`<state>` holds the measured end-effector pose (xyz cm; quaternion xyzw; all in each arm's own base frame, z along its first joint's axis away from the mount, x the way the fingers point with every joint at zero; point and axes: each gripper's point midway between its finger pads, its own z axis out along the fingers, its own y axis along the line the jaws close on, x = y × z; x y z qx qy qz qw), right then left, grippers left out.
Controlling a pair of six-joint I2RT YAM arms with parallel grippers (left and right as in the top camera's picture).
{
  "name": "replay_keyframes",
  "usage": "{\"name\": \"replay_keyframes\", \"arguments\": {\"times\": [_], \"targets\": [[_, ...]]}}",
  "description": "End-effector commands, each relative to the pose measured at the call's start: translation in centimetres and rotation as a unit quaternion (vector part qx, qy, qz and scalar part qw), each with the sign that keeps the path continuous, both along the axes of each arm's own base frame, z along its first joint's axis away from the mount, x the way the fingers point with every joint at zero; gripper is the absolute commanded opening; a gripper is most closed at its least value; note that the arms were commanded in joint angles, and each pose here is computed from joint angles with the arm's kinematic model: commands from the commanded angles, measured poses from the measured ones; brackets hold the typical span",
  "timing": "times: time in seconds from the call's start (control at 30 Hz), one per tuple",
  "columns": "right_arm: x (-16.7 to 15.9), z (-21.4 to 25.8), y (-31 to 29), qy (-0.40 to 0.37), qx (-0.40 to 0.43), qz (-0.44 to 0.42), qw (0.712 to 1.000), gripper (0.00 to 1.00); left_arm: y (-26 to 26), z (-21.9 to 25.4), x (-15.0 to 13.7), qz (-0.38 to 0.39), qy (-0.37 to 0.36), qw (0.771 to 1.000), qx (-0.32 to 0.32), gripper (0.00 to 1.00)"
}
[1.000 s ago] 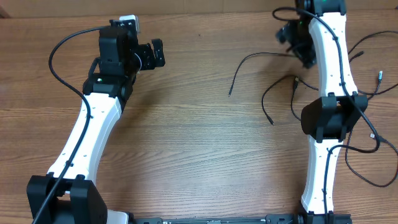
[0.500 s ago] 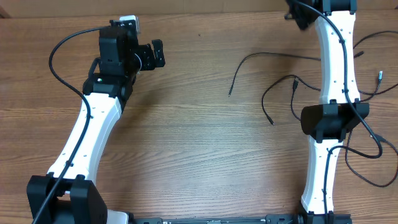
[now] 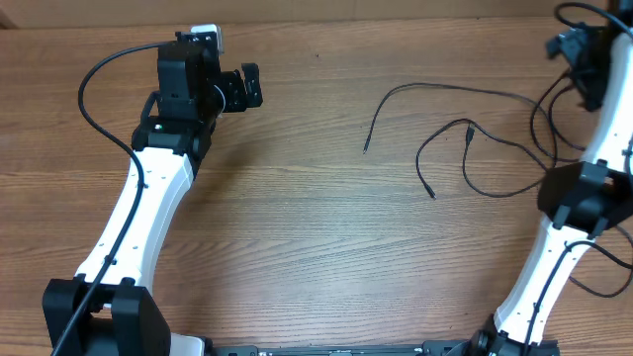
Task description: Untangle cables
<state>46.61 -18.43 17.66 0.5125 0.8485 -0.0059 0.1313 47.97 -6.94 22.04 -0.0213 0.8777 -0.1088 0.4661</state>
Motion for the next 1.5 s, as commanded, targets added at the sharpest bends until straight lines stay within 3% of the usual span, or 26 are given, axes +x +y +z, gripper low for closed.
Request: {"name": "replay_keyframes", "arguments": {"times": [0.0, 0.13, 0.23, 0.37, 0.5, 0.6, 0.73, 0.87, 0.93, 1.1, 1.23, 1.47], "targets": [[-1.1, 0.7, -2.1, 0.017, -0.04, 0.037, 0.998, 1.0, 0.2, 0.5, 0.2, 0.0, -0.009, 1.0, 0.006, 1.0], [-1.3, 1.0, -2.3, 0.005, -0.018, 0.091, 0.996, 1.0, 0.2, 0.5, 0.2, 0.0, -0.009, 1.0, 0.006, 1.0], [-2.3, 3.7, -3.5, -0.027, -0.025, 0.071, 0.997, 1.0, 0.2, 0.5, 0.2, 0.0, -0.008, 1.0, 0.006, 1.0], [-4.8, 14.2, -4.8, -0.171, -0.049, 0.069, 0.982, 1.0, 0.7, 1.4, -1.2, 0.004, 0.0, 1.0, 0.007, 1.0], [-9.3, 23.8, -3.1, -0.263, -0.128, 0.089, 0.952, 1.0, 2.6, 4.6, -3.5, 0.014, -0.018, 0.999, 0.026, 1.0], [-14.2, 30.6, 0.4, -0.328, -0.182, 0.107, 0.921, 1.0, 5.0, 8.4, -6.4, 0.036, -0.051, 0.996, 0.069, 0.99], [-19.2, 35.0, 3.7, -0.368, -0.231, 0.119, 0.893, 1.0, 7.5, 12.2, -11.5, 0.076, -0.076, 0.987, 0.121, 1.0], [-19.4, 32.7, 0.8, -0.296, -0.26, 0.07, 0.916, 1.0, 8.1, 13.0, -16.1, 0.08, -0.064, 0.985, 0.138, 1.0], [-17.2, 30.2, -1.1, -0.255, -0.255, 0.059, 0.931, 1.0, 8.2, 12.5, -18.1, 0.079, -0.045, 0.986, 0.14, 1.0], [-10.2, 23.6, -1.4, -0.197, -0.217, 0.143, 0.945, 1.0, 8.4, 10.5, -22.0, 0.071, 0.01, 0.987, 0.146, 0.99], [-12.1, 17.2, 0.5, -0.084, -0.142, 0.159, 0.973, 1.0, 8.4, 10.3, -23.4, 0.073, 0.019, 0.987, 0.142, 1.0], [-12.3, 6.7, 2.5, 0.01, -0.017, 0.164, 0.986, 1.0, 8.7, 11.1, -24.1, 0.08, 0.001, 0.986, 0.144, 1.0]]}}
